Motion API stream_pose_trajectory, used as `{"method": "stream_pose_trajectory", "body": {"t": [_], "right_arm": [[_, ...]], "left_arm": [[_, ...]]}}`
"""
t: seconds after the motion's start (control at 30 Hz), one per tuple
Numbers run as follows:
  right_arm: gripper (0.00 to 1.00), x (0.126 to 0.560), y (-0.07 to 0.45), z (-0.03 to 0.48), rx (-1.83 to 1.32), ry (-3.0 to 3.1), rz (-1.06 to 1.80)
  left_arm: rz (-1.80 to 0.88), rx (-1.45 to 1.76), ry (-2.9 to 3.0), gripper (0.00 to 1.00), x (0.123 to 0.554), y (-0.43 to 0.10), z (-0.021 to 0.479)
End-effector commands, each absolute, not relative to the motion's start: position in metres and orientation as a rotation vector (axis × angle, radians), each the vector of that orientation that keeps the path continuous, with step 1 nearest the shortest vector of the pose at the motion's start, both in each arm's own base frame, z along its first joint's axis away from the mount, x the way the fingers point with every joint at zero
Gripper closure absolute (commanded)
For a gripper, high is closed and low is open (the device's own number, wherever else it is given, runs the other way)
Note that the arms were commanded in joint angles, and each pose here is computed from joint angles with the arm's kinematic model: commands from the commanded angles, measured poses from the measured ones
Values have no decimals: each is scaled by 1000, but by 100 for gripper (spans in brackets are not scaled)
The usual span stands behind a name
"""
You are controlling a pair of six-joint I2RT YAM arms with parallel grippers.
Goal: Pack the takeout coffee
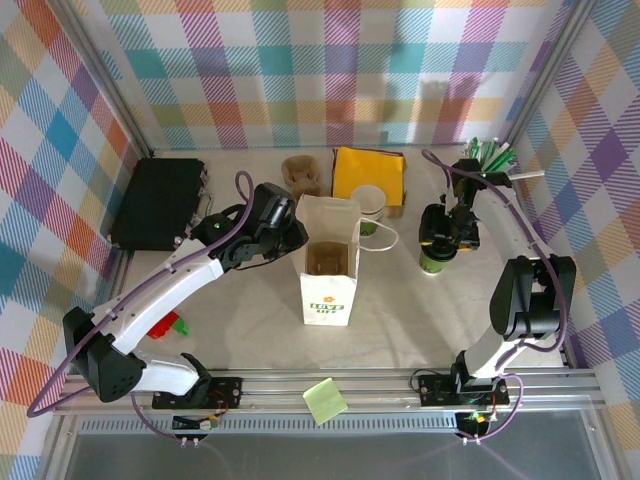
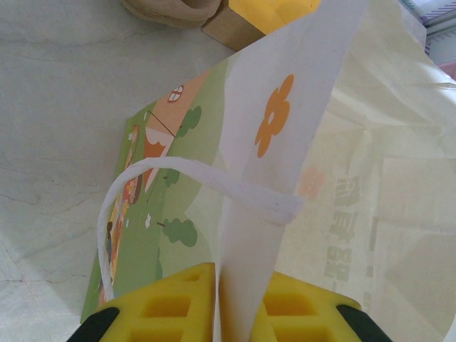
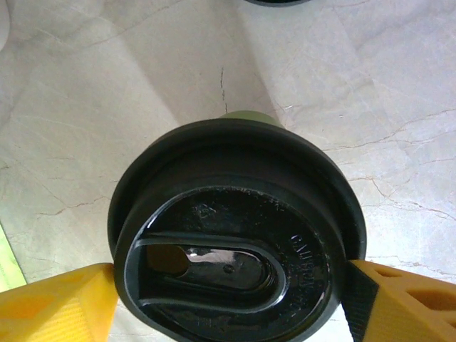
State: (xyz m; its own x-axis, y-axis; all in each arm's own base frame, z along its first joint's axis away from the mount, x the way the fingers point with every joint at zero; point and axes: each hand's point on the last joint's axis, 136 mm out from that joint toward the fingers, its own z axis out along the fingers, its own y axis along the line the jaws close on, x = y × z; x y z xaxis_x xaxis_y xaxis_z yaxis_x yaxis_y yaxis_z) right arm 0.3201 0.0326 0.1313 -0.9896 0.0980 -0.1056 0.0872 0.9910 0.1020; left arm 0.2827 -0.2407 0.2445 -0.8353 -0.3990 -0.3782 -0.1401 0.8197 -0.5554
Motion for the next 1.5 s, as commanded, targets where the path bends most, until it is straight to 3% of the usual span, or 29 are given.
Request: {"method": "stream_pose_trajectory", "body": {"t": [0.0, 0.6, 0.97, 1.47], "right_arm": [[18, 314, 37, 132, 136, 3025, 162], [19, 309, 47, 122, 52, 3048, 90], [27, 306, 50, 122, 22, 3048, 81], [20, 296, 60, 136, 37, 3071, 89]], "left_arm": [[-722, -371, 2499, 84, 279, -240, 255], [-722, -366, 2511, 84, 280, -243, 251], [-729, -353, 2511, 84, 281, -245, 253], [-728, -340, 2500, 80, 281, -244, 259]]}}
